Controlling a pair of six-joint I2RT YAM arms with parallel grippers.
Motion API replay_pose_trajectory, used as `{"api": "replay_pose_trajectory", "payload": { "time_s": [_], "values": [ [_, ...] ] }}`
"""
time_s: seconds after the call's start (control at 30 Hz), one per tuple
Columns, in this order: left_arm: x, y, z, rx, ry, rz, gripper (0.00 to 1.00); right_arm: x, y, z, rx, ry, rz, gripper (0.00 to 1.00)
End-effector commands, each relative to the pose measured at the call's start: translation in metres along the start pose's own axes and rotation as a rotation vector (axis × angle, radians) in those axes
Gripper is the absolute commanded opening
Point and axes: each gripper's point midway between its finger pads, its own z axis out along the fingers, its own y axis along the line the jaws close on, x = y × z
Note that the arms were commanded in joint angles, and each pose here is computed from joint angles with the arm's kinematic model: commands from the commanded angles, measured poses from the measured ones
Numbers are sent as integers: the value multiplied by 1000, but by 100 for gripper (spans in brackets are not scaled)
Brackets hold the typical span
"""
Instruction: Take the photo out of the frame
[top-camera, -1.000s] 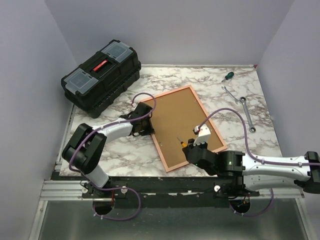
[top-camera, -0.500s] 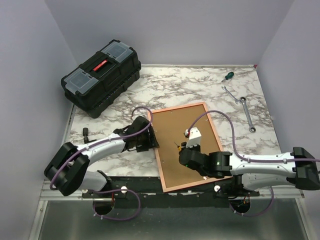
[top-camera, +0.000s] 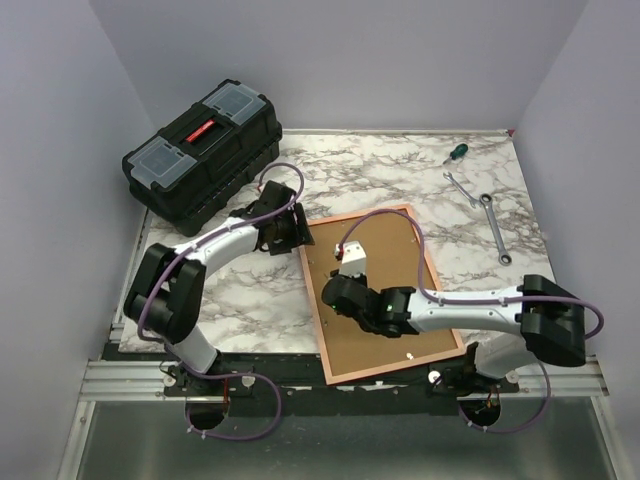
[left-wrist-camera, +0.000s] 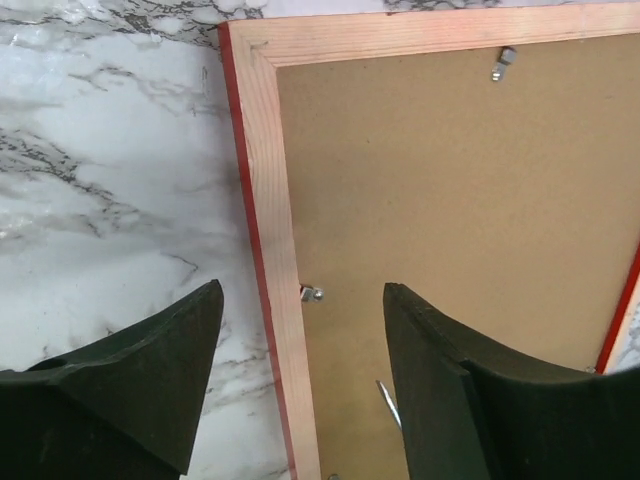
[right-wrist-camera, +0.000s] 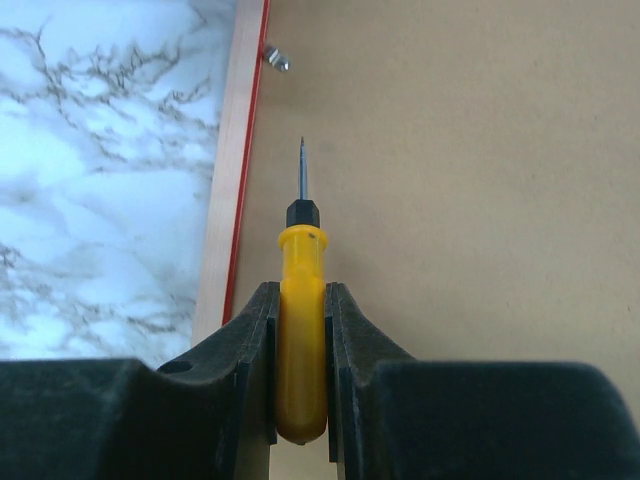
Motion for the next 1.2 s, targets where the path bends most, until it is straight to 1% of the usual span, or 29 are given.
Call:
{"api": "replay_pose_trajectory", "payload": {
  "time_s": [0.0, 0.13, 0.23, 0.27, 0.43, 0.5, 0.57, 0.63, 0.67, 0.77, 0.9, 1.0, 1.17],
  "values": [
    [0, 25, 21, -104, 60, 15, 62, -27, 19, 22, -44, -41, 36, 0],
    [-4, 35, 26, -142, 52, 3, 52, -24, 31, 37, -69, -34, 15, 0],
    [-5, 36, 28, -151, 58, 4, 35, -18, 37, 43, -84, -22, 3, 0],
    [-5, 37, 29, -154, 61, 2, 31, -17, 36, 45, -76, -22, 1, 0],
    [-5, 41, 32, -169, 62, -11, 25, -19, 38, 55, -51, -47, 0, 0],
    [-5, 40, 33, -168, 63, -15, 25, -19, 36, 58, -30, -52, -7, 0],
    [-6, 37, 32, -154, 57, -19, 34, -20, 34, 59, -12, -55, -12, 0],
    [-8, 33, 27, -129, 33, -29, 48, -22, 32, 59, -2, -63, -11, 0],
    [-10, 31, 25, -118, 24, -35, 52, -23, 32, 59, 0, -65, -10, 0],
    [-16, 26, 23, -113, 11, -39, 58, -22, 33, 60, 0, -63, -23, 0],
    [-19, 27, 32, -139, 26, -40, 59, -21, 35, 65, 6, -65, -33, 0],
    [-15, 31, 40, -153, 44, -44, 57, -22, 33, 68, 28, -74, -36, 0],
    [-4, 40, 47, -170, 74, -47, 48, -26, 25, 72, 99, -81, -60, 0]
  ]
}}
